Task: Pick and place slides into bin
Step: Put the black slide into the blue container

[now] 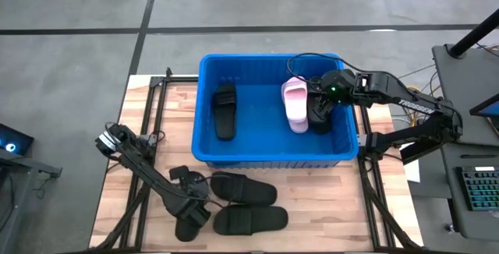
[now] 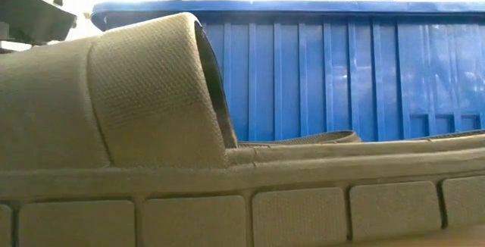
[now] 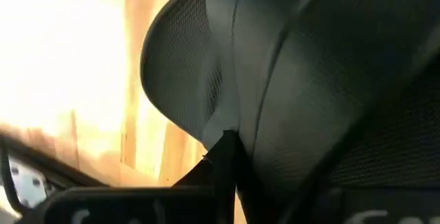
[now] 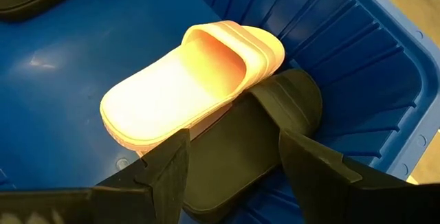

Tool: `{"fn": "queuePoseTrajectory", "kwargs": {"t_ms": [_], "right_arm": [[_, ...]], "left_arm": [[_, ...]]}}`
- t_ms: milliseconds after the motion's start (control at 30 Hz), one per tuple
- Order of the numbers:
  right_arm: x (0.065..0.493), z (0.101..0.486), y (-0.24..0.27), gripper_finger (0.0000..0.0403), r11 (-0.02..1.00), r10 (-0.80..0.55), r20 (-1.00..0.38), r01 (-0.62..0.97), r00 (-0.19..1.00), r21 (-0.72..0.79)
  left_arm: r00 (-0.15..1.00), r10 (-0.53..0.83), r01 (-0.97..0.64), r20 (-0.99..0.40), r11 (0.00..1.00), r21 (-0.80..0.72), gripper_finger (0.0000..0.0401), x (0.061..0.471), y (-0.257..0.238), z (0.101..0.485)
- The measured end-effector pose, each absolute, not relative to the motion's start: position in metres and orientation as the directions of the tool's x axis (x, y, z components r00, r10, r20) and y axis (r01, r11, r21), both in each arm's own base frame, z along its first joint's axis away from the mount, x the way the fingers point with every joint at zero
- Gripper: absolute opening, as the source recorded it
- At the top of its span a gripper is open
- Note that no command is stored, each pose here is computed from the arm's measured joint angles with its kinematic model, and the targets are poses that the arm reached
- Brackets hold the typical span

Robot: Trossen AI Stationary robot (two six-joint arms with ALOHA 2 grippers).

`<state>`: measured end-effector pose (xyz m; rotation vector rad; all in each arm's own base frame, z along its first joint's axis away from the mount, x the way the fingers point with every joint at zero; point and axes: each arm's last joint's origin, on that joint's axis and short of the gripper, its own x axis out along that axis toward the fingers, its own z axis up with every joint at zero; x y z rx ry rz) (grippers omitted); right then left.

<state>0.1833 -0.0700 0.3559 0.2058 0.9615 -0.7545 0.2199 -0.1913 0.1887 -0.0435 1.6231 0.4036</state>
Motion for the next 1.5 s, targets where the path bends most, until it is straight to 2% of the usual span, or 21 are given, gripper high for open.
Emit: {"fn": "queuePoseTrajectory", "kwargs": {"t_ms": [167,300,400,467,600,733,800,900,1033,1167,1300,1500], "right_arm": [[0.183,0.356,-0.07,0.0215,0.731,-0.489,-0.802,0.662,0.344,-0.162],[0.183,0.356,-0.07,0.0215,0.731,-0.489,-0.802,0.663,0.344,-0.162],[0.183,0.356,-0.07,0.0215,0.731,-0.489,-0.802,0.662,0.343,-0.162],[0.183,0.355,-0.07,0.0215,0.731,-0.488,-0.803,0.662,0.342,-0.163],[0.183,0.355,-0.07,0.0215,0.732,-0.488,-0.804,0.661,0.34,-0.165],[0.183,0.353,-0.07,0.0215,0.733,-0.486,-0.807,0.659,0.335,-0.168],[0.183,0.351,-0.07,0.0215,0.734,-0.484,-0.81,0.657,0.33,-0.171],[0.183,0.348,-0.07,0.0215,0.735,-0.482,-0.815,0.655,0.323,-0.176],[0.183,0.343,-0.07,0.0215,0.737,-0.478,-0.823,0.651,0.309,-0.184],[0.184,0.339,-0.07,0.0215,0.736,-0.475,-0.827,0.651,0.301,-0.186],[0.184,0.337,-0.07,0.0215,0.736,-0.474,-0.829,0.651,0.297,-0.187],[0.184,0.337,-0.07,0.0215,0.735,-0.474,-0.829,0.653,0.297,-0.186]], "left_arm": [[-0.072,0.085,-0.077,-0.994,0.993,0.091,0.0005,0.218,-0.193,0.213],[0.007,-0.059,-0.033,-0.998,0.998,-0.059,0.0003,0.213,-0.188,0.248],[0.131,-0.159,-0.024,-0.979,0.986,-0.163,0.0002,0.208,-0.181,0.279],[0.254,-0.243,-0.009,-0.936,0.967,-0.254,0.0002,0.208,-0.178,0.3],[0.528,-0.363,0.051,-0.768,0.916,-0.398,0.0002,0.21,-0.169,0.341],[0.746,-0.311,0.089,-0.589,0.923,-0.375,0.0001,0.213,-0.15,0.375],[0.821,-0.192,0.024,-0.537,0.953,-0.303,0.0001,0.216,-0.136,0.387],[0.872,0.081,-0.169,-0.482,0.975,-0.142,0.0001,0.222,-0.109,0.395],[0.821,0.404,-0.426,-0.403,0.904,0.038,0.0001,0.242,-0.068,0.402],[0.683,0.6,-0.588,-0.416,0.79,0.174,0.0001,0.27,-0.017,0.394],[0.506,0.708,-0.635,-0.493,0.693,0.343,0.0001,0.294,0.032,0.365],[0.246,0.754,-0.555,-0.609,0.625,0.549,0.0001,0.314,0.089,0.315]]}}
